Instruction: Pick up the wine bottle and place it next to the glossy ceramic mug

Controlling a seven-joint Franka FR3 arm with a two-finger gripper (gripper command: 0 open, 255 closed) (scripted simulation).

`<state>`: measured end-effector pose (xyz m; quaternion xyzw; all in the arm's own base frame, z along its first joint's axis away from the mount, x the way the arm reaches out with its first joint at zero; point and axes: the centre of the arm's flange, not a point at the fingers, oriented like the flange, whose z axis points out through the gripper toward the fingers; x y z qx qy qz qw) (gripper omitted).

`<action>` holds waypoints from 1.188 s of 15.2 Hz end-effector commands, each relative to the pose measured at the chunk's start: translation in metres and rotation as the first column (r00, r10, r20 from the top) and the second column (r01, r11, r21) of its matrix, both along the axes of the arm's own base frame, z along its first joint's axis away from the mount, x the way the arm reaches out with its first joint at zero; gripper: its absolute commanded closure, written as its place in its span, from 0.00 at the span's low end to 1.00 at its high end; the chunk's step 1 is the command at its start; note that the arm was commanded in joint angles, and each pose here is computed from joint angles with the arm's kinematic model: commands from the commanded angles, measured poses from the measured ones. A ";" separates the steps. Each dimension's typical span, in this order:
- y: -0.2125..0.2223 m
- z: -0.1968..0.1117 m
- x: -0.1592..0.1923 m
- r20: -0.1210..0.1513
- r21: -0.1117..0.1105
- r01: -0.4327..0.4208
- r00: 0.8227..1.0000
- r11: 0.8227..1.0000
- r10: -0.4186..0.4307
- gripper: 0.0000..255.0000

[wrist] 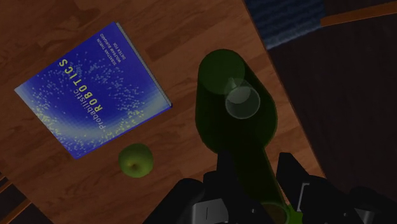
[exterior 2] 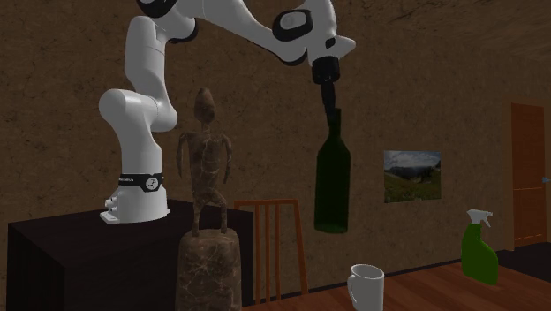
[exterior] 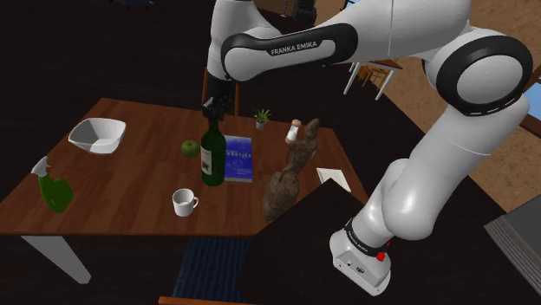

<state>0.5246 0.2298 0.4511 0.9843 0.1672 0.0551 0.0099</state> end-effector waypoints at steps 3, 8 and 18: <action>-0.001 -0.021 0.001 0.001 0.000 0.000 1.000 1.000 0.000 1.00; -0.001 -0.047 0.001 0.001 0.000 0.000 1.000 1.000 0.000 1.00; -0.001 -0.100 0.001 0.001 0.000 0.000 1.000 1.000 0.000 1.00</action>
